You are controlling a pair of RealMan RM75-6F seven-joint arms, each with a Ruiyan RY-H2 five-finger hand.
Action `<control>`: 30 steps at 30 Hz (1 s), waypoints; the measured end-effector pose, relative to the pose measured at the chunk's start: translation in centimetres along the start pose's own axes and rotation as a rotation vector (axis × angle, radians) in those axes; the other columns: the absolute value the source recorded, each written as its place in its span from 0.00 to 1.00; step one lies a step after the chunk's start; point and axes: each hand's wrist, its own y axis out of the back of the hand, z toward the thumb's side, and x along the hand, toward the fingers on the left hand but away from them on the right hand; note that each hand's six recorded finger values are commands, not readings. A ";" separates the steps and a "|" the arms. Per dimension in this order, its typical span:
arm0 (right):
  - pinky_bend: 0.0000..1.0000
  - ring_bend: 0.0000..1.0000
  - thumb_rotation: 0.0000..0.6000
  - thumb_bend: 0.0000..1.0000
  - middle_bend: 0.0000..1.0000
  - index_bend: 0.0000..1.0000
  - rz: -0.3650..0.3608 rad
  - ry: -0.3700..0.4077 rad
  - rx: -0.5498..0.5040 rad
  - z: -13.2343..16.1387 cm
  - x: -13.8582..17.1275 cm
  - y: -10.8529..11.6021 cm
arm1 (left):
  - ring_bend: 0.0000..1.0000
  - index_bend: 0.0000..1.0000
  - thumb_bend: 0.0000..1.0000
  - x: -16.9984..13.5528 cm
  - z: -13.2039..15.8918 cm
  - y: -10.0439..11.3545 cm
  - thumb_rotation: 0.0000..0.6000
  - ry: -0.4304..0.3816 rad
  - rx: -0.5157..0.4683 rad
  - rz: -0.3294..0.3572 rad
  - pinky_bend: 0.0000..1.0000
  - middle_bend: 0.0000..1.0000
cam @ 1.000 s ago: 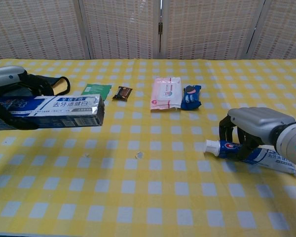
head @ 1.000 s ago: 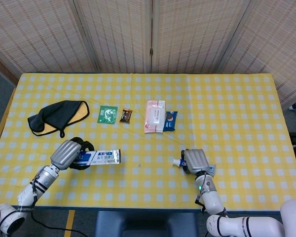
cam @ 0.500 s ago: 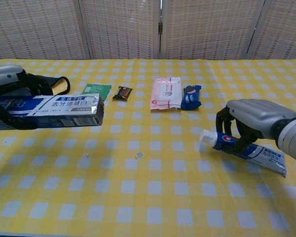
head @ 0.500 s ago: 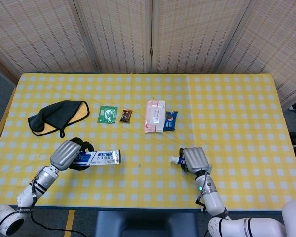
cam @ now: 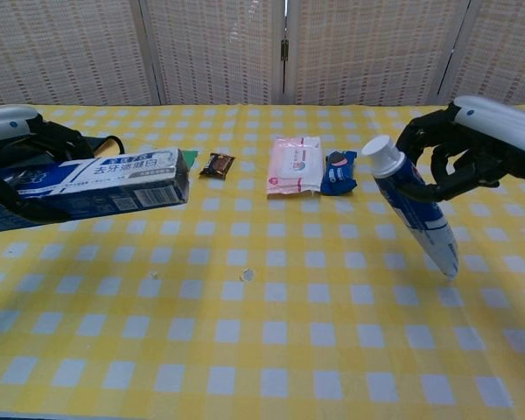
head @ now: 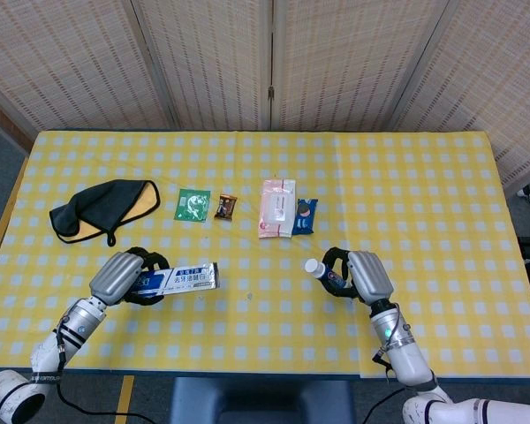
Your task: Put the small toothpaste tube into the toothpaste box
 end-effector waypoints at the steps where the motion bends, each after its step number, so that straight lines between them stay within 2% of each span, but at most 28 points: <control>1: 0.92 0.67 1.00 0.45 0.62 0.76 -0.010 0.013 -0.036 0.3 0.2 0.5 | 0.48 0.54 0.25 0.0 0.1 0.0 1.00 0.004 -0.013 0.001 0.30 0.52; 10: 0.93 0.68 1.00 0.45 0.62 0.76 -0.076 0.144 -0.437 3.7 0.9 3.7 | 0.48 0.54 0.26 0.1 2.3 -0.1 1.00 0.007 -0.157 0.003 0.30 0.52; 14: 0.93 0.68 1.00 0.45 0.62 0.76 -0.117 0.228 -0.621 6.3 0.8 5.2 | 0.48 0.54 0.25 0.3 3.3 0.0 1.00 0.002 -0.241 0.000 0.30 0.52; 23: 0.95 0.68 1.00 0.45 0.62 0.76 -0.164 0.339 -0.837 10.7 0.4 6.2 | 0.48 0.55 0.26 0.8 5.0 -0.4 1.00 -0.010 -0.402 -0.011 0.30 0.52; 30: 0.95 0.68 1.00 0.46 0.62 0.76 -0.188 0.346 -0.975 11.9 -0.8 6.2 | 0.48 0.55 0.26 0.9 6.5 -0.9 1.00 -0.036 -0.546 0.007 0.31 0.52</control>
